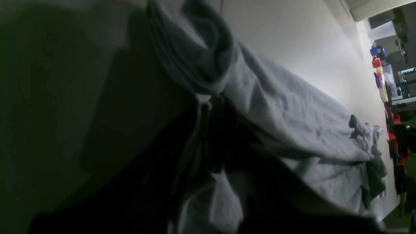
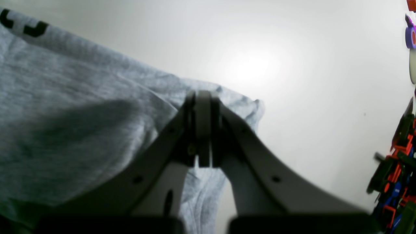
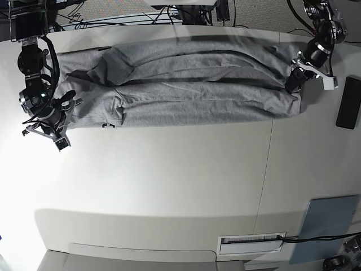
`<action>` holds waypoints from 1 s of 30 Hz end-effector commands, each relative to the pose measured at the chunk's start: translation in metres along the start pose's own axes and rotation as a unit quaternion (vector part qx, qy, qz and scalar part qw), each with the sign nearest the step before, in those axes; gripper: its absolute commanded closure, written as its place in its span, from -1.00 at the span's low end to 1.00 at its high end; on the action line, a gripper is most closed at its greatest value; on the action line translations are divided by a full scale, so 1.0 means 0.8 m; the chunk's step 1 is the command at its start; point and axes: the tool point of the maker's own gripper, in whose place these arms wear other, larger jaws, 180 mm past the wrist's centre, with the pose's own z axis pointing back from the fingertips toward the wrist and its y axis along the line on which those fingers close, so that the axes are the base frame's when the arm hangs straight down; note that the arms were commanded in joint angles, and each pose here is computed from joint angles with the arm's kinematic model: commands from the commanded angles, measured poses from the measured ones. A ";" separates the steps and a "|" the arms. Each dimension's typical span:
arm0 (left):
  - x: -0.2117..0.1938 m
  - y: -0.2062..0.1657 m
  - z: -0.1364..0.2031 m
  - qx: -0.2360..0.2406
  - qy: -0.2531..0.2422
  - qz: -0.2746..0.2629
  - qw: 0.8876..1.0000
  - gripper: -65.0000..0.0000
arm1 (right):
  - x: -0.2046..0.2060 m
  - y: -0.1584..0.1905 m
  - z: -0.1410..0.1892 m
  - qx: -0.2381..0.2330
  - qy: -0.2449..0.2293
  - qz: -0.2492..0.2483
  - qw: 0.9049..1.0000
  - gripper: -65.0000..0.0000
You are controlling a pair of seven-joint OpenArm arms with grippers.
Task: Fold the T-shirt properly
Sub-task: 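Hold the strip ends with both grippers and pull them taut, then carry the strip end with the left gripper toward the right gripper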
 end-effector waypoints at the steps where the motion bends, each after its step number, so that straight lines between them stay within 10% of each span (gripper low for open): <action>1: 0.020 -0.007 0.002 -0.012 -0.022 -0.011 1.000 0.77 | 0.014 -0.020 0.007 -0.020 -0.018 0.003 1.000 0.99; 5: 0.017 -0.009 -0.001 -0.014 -0.024 -0.007 1.000 0.26 | 0.014 -0.020 0.007 -0.020 -0.018 0.003 1.000 0.99; 17: 0.021 -0.012 -0.028 -0.014 -0.041 0.033 0.999 0.23 | 0.010 -0.020 0.007 -0.020 -0.008 0.003 1.000 0.99; 23: 0.022 -0.010 -0.028 -0.009 -0.046 0.030 0.998 1.00 | 0.010 -0.020 0.006 -0.020 -0.008 0.003 1.000 0.99; 30: 0.027 -0.018 -0.024 -0.030 -0.063 0.022 0.997 1.00 | 0.008 -0.020 0.006 -0.020 -0.004 0.003 1.000 0.99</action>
